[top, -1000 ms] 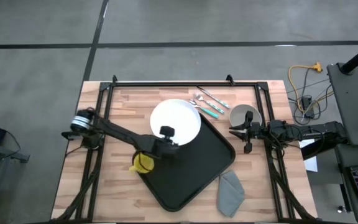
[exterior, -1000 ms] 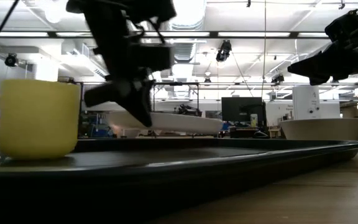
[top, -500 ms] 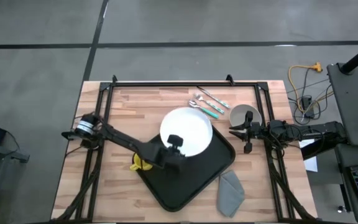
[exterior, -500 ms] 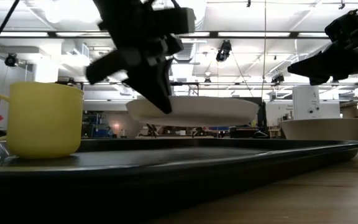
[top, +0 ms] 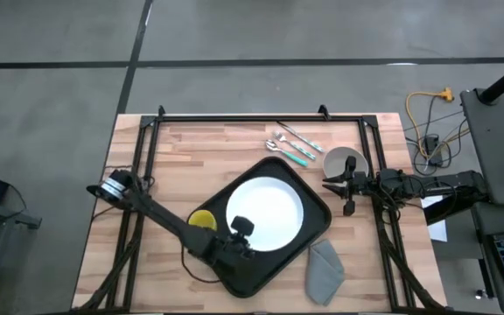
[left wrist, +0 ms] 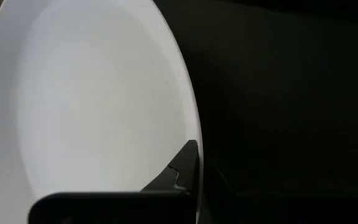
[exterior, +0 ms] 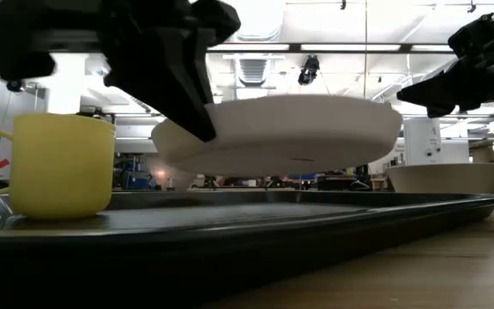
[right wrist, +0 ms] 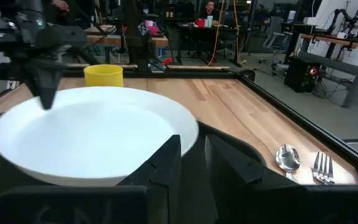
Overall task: Set up tray
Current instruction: Put the white plate on the black tray below the yellow cup
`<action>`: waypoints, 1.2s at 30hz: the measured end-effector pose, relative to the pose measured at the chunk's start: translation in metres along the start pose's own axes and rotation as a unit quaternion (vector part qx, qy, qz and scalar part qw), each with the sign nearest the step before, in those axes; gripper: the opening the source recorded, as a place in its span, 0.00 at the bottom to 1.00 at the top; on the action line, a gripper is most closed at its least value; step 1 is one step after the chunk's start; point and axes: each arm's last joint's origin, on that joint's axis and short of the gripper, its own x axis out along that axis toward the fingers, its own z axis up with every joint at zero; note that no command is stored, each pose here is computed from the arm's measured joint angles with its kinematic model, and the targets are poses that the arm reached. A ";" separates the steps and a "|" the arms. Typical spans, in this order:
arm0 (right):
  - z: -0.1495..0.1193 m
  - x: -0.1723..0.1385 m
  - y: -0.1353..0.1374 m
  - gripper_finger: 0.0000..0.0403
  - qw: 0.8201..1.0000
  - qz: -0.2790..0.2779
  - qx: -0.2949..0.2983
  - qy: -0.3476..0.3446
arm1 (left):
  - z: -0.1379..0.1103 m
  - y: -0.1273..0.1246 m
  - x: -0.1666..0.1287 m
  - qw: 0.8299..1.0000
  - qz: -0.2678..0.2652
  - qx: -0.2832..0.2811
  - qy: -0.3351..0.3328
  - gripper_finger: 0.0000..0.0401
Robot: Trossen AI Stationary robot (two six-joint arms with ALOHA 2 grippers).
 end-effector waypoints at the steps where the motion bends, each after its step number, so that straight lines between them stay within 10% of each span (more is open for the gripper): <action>1: 0.000 0.000 0.000 0.17 1.000 0.000 -0.001 0.000 | 0.001 -0.003 -0.001 1.000 -0.002 0.002 -0.004 0.00; 36: 0.000 0.000 0.000 0.17 1.000 0.000 -0.001 0.000 | -0.004 -0.043 -0.013 0.967 -0.256 0.004 -0.012 0.00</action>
